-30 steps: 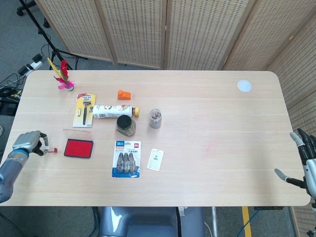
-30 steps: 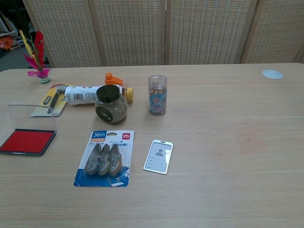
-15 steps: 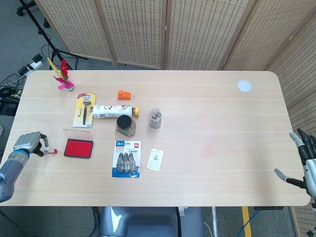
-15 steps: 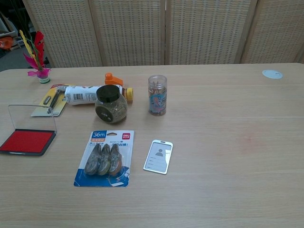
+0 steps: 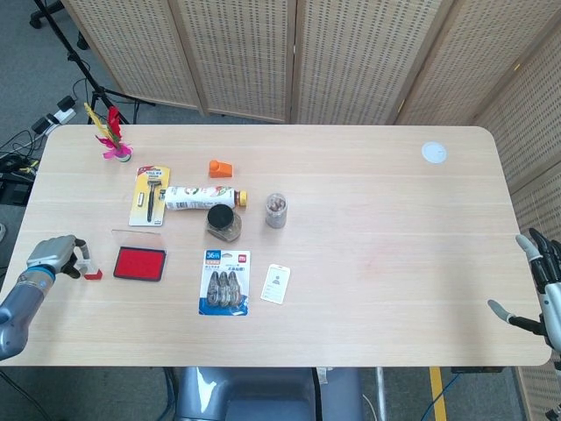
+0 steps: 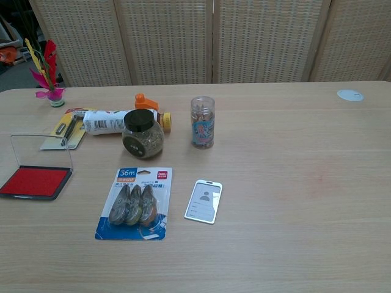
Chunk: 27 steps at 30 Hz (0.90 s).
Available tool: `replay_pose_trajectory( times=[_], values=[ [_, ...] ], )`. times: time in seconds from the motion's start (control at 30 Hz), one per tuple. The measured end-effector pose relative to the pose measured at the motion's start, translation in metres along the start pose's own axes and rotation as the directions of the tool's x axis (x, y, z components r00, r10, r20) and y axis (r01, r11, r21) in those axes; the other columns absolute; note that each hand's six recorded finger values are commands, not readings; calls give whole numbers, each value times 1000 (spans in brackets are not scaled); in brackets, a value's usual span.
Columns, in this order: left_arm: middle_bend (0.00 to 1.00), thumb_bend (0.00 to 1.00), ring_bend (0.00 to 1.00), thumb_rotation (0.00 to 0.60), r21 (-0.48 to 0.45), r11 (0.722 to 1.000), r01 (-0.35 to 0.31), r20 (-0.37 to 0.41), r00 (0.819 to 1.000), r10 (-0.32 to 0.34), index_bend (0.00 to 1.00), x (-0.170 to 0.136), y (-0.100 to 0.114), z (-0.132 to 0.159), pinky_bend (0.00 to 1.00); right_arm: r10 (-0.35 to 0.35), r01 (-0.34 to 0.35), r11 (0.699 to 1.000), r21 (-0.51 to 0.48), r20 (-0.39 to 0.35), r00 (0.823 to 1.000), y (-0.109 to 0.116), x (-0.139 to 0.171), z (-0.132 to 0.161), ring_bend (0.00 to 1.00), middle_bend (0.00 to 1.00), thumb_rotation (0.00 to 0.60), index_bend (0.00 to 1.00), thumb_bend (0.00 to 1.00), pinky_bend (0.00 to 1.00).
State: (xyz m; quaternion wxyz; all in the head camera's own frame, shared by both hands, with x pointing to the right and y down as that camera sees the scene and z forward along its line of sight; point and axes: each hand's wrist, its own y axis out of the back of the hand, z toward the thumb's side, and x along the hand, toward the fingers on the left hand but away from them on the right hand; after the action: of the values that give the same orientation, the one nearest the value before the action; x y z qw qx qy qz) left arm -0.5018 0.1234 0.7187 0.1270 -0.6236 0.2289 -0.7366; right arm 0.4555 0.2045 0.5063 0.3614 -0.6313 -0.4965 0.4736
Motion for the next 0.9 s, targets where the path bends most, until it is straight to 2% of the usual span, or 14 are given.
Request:
replay_pose_trajectory(
  times=[0.73, 0.9],
  values=[
    [972, 362, 968, 600, 59, 998, -3, 36, 999, 1, 486, -22, 1, 5, 944, -7, 7, 1000, -7, -2, 1000, 2, 0, 0, 0, 0, 600, 0, 0, 0],
    [921, 362, 965, 600, 58, 998, -20, 37, 999, 18, 472, -26, 5, 4, 940, -9, 9, 1000, -9, -4, 1000, 3, 1, 1, 0, 0, 600, 0, 0, 0]
  ],
)
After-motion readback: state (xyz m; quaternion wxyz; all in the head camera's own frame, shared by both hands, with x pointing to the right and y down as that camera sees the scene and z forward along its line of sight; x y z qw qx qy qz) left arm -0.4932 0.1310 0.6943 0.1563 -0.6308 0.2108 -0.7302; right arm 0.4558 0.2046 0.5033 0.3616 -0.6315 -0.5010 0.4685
